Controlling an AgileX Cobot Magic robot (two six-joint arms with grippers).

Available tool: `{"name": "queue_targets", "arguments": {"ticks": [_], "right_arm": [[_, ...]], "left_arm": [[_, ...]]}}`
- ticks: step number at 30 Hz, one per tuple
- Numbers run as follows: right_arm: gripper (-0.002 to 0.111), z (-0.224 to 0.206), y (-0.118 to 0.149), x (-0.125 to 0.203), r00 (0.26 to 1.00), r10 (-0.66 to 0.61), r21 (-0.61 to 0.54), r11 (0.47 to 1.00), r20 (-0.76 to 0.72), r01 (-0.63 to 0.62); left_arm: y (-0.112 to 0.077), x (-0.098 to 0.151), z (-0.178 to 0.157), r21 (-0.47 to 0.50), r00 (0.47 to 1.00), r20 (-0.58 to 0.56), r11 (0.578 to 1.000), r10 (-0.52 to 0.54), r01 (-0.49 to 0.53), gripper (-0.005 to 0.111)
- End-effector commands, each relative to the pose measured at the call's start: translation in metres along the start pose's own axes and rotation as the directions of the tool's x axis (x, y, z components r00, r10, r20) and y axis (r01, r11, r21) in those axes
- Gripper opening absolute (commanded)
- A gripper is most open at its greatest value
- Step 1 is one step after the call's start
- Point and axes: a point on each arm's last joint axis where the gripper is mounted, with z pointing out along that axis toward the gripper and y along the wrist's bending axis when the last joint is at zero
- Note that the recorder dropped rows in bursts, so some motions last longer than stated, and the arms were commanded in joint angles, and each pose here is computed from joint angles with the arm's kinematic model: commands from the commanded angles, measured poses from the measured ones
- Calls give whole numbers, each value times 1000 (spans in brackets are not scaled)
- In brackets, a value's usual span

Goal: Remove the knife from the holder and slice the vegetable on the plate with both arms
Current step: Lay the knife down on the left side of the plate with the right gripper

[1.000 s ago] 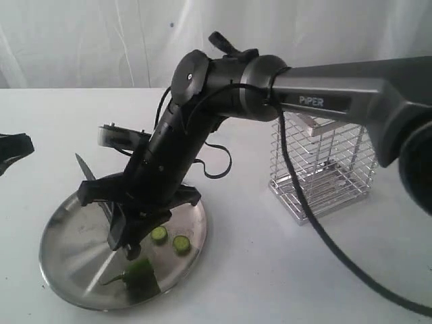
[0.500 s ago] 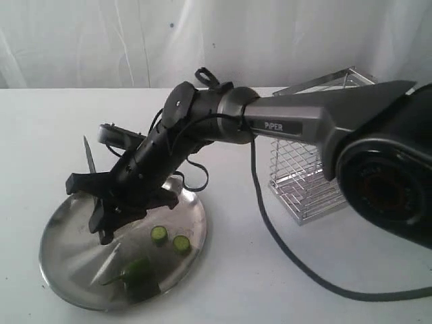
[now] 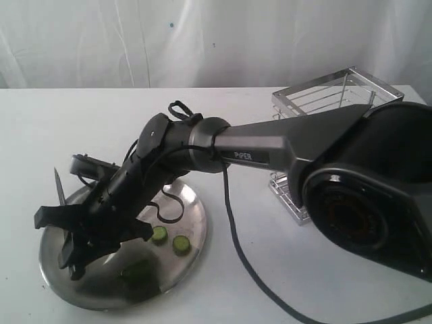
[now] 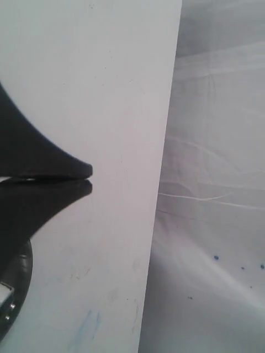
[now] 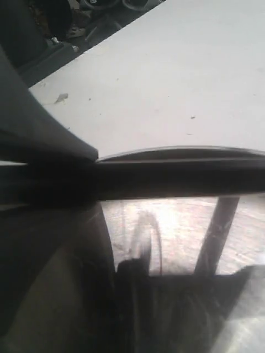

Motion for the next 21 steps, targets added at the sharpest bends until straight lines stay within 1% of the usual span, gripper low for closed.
{"name": "queue_targets", "arguments": {"ticks": [1, 7, 13, 17, 21], "right_arm": [[25, -2, 1, -4, 999, -14, 1, 1000, 37, 14], [25, -2, 0, -5, 999, -26, 17, 1000, 41, 26], [25, -3, -9, -2, 996, -85, 102, 991, 3, 84], [25, -7, -13, 0, 996, -73, 101, 992, -45, 78], [25, -19, -8, 0, 995, -80, 91, 992, -58, 85]], "left_arm": [[-1, 2, -2, 10, 1000, -1, 1000, -1, 1, 0], [2, 17, -1, 3, 999, -47, 1000, 2, -1, 0], [5, 34, -1, -3, 995, -96, 1000, -7, 7, 0], [5, 34, -1, -9, 993, -99, 998, -67, 66, 0], [6, 35, -1, -20, 988, -102, 993, -118, 116, 0]]}}
